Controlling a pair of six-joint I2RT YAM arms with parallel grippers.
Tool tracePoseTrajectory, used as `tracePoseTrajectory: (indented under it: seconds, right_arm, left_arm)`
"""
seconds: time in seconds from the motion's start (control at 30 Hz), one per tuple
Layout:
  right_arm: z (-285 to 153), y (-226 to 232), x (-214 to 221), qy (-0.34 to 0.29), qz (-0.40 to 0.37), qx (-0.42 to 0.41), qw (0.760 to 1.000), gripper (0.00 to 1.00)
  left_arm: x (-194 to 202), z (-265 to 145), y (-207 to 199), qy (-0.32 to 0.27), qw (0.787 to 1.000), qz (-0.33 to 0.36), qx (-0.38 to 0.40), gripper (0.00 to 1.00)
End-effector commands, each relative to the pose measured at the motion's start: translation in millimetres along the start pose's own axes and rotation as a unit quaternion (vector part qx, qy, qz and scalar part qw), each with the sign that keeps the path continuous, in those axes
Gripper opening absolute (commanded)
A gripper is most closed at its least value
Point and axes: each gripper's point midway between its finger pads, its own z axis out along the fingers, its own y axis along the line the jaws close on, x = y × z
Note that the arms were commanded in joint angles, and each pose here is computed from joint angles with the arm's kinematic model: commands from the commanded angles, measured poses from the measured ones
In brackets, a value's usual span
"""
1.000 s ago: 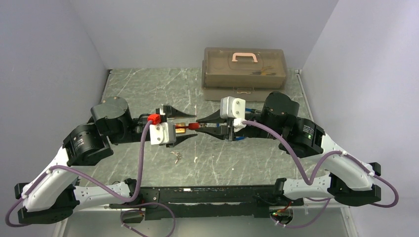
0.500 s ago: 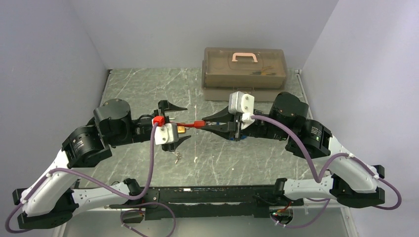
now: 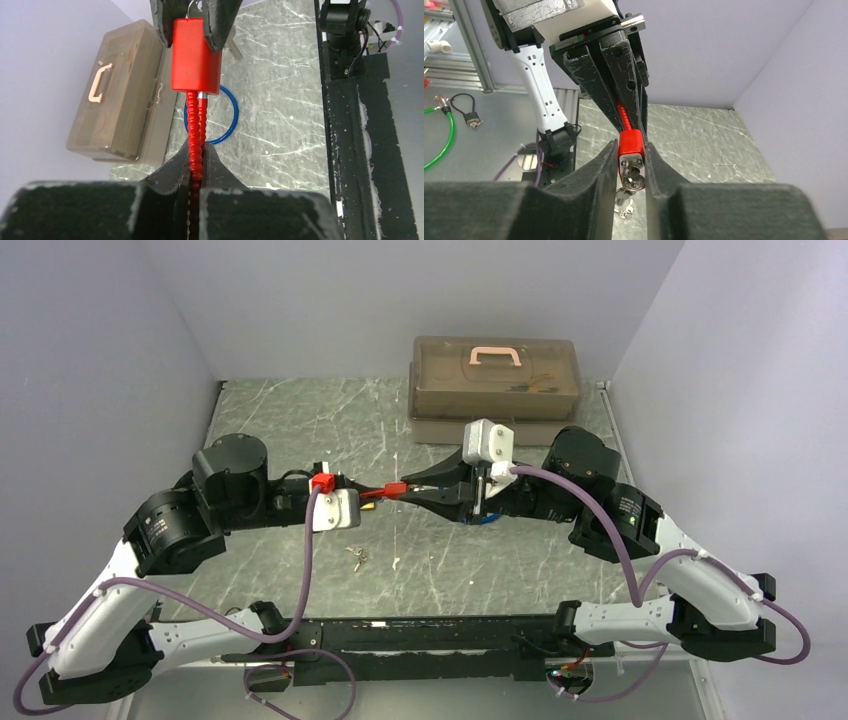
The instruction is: Unlock with the key
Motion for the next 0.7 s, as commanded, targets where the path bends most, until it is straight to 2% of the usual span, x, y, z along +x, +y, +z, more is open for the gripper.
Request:
tracePoseTrajectory:
  seconds: [0.0,0.07,0.13,0.23,0.33,0.47,0.67]
  right_arm:
    - [5.4,-4.5,6.9,0.006,-0.003,0.013,1.000,0.33]
    - [7.2,-4.4,7.0,0.008,-0.002,0.010,1.000,0.57]
    - [11.1,-2.2,7.2,0.022,-0.006,-0.004,1.000,0.66]
    - [17.5,-2.3,10.3,0.053,-0.009,-0.018,0.998,0.72]
    - [23.0,-2.8,11.0,0.067,-0.011,-0.027,0.997,0.70]
    - [22.8,-4.4,4.2,0.065,-0.017,-0.027,0.997,0.58]
    - [8.0,-8.0,-7.0,0.056,-0.024,-0.009,0.998,0.59]
  left_arm:
    - [-37.5,-10.3,12.0,-0.065,0.998,0.002,-0.013,0.00]
    - [-38.0,-12.0,12.1,-0.066,0.998,0.003,-0.014,0.00]
    - [-38.1,-13.0,12.0,-0.066,0.998,0.003,-0.014,0.00]
    - [-39.1,-14.4,12.5,-0.067,0.998,0.004,-0.016,0.00]
    - [-38.6,-15.0,10.1,-0.067,0.998,0.005,-0.010,0.00]
    - [-32.5,-14.9,7.5,-0.059,0.998,0.007,-0.009,0.00]
    - [-20.6,-14.1,8.3,-0.039,0.999,0.006,-0.015,0.00]
